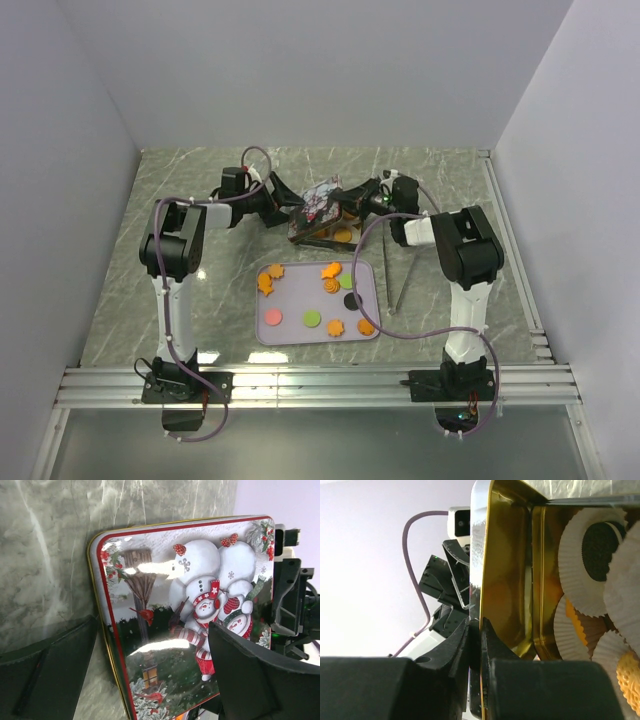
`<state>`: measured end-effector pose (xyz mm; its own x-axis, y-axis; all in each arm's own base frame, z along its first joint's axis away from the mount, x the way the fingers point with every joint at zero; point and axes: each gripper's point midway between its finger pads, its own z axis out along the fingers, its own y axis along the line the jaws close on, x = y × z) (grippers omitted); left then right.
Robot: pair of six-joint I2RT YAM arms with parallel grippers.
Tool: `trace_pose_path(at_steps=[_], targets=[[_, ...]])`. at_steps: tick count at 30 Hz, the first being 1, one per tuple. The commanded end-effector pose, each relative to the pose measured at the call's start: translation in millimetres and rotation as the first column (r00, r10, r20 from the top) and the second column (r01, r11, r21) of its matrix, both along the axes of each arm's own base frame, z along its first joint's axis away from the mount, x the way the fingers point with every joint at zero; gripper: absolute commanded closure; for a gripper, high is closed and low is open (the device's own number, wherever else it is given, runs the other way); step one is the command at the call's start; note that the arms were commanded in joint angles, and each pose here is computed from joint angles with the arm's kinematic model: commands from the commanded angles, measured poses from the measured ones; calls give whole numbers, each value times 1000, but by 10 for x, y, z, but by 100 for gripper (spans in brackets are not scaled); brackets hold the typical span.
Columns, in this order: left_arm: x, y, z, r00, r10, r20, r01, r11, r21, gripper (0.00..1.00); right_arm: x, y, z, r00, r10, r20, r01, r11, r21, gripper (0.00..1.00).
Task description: Pack the cookies
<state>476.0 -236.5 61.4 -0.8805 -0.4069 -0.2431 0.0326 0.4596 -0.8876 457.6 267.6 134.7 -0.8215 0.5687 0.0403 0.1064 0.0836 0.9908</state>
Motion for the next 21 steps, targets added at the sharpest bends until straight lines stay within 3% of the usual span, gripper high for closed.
trace_pose_path(at_steps=[1,11,21], targets=[[-23,22,157,999,-6,44,6,1000,8,1,23,-120,537,989,-56,136,45,995,88,100],[51,-194,410,995,-54,82,61,995,-78,7,-210,-226,454,983,-90,161,76,993,86,100],[-54,-435,530,991,-105,80,110,992,-58,15,-267,-328,215,982,-117,146,115,993,27,100]])
